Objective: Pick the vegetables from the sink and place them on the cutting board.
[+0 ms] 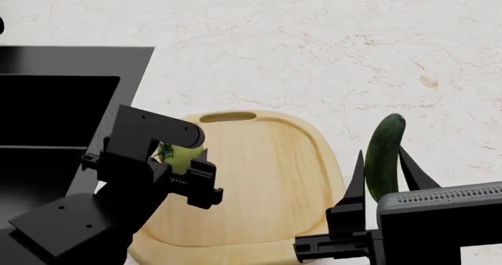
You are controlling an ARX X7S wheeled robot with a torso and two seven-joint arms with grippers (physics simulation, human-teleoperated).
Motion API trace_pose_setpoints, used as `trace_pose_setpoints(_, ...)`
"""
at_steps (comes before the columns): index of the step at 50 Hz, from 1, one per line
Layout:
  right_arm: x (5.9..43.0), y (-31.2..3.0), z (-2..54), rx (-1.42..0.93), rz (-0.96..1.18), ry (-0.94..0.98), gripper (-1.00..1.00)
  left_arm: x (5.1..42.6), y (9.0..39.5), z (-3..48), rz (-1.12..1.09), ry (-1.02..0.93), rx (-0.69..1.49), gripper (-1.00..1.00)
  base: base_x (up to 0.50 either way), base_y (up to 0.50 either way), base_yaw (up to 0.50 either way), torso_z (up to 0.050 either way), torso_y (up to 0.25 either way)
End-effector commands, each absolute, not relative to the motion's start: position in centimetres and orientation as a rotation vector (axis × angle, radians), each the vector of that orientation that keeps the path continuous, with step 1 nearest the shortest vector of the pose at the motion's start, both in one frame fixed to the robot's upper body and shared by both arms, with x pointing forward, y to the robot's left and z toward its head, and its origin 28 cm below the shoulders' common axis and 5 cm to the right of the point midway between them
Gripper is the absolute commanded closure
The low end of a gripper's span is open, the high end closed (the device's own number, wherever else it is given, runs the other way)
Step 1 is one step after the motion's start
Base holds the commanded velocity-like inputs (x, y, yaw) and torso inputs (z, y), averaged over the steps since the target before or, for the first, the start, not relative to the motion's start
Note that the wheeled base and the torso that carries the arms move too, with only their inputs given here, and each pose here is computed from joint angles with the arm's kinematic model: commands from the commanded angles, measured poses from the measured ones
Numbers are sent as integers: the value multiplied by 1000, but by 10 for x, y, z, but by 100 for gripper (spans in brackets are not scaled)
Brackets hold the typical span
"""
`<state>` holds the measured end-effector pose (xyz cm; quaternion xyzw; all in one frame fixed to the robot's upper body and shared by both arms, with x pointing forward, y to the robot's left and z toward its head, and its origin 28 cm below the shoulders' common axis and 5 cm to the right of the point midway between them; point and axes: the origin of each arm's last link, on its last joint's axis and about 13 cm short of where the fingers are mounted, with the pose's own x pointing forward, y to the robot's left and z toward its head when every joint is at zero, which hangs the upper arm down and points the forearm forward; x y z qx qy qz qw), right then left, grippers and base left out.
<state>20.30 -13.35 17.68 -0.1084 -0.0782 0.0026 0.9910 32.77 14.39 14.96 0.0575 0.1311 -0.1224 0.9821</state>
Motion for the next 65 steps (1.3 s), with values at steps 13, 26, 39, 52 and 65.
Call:
trace_pose_setpoints(13, 208, -132, 183, -242, 15, -215, 100, 326, 140, 155, -288, 263, 65, -100, 0, 0, 0, 0, 0)
trace_pose_setpoints(26, 211, -129, 183, -267, 5, -178, 100, 315, 143, 186, -283, 124, 56, -100, 0, 0, 0, 0, 1)
trace_pose_setpoints(39, 218, -125, 186, -159, 2, 21, 100, 285, 157, 207, -237, -78, 24, -100, 0, 0, 0, 1, 0)
trace_pose_setpoints(52, 237, -110, 280, -167, 170, 221, 100, 226, 194, 211, -153, -287, -120, -100, 0, 0, 0, 0, 0)
trace_pose_setpoints(65, 276, -105, 334, -132, 276, 554, 100, 212, 214, 219, -112, -358, -183, -100, 0, 0, 0, 0, 1)
